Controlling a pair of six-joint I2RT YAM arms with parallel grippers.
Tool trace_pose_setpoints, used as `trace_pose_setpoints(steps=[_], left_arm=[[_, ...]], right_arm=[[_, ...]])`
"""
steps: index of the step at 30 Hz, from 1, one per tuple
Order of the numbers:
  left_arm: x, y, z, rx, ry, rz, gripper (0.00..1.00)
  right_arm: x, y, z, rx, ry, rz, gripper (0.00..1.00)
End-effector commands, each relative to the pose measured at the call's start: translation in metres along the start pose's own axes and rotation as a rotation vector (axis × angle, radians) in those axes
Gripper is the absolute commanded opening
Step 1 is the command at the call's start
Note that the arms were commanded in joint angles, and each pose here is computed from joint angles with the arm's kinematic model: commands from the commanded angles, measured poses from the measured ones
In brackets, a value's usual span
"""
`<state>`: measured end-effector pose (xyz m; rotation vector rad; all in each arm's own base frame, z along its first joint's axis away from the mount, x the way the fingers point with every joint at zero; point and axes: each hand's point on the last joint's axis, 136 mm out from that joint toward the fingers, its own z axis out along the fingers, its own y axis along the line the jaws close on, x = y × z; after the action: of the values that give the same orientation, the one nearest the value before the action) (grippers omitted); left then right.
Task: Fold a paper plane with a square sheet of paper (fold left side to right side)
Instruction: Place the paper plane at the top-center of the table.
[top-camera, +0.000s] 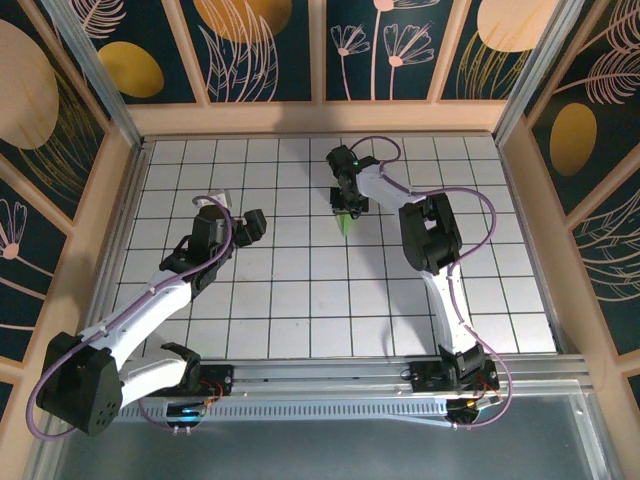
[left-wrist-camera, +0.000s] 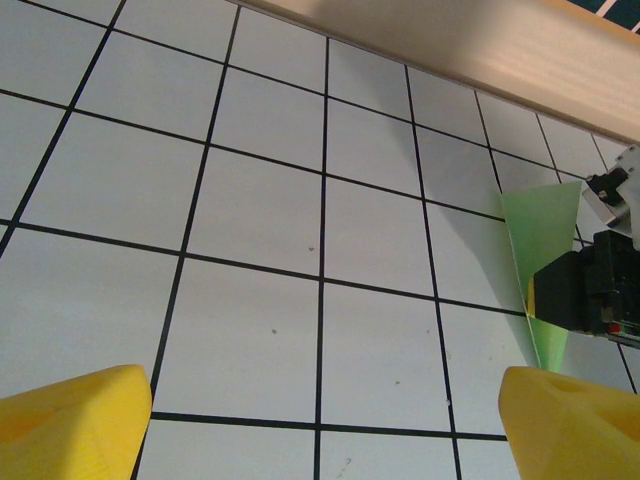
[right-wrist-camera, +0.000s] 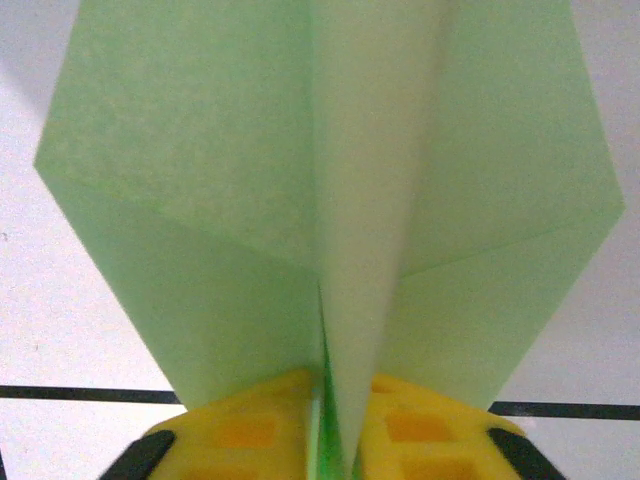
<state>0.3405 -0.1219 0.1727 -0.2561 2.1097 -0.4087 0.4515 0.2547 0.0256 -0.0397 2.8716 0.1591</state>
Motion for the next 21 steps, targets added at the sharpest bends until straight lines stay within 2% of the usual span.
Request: trace_pose_setpoints(steps=[1,21], left_arm=[[-0.0144,-0.0092,-0.0004,0.029,-0.033,-0.012,0.90],[-0.0142,-0.0102,0.0005,0.032,-0.030,-0.016,0.90]], right_arm=[[-0.0037,0.0054,-0.0185,-0.010,-0.027,-0.017,0.24],[-0.0064,0.0028,-0.0251,0.030,-0.040,-0.121,0.38]])
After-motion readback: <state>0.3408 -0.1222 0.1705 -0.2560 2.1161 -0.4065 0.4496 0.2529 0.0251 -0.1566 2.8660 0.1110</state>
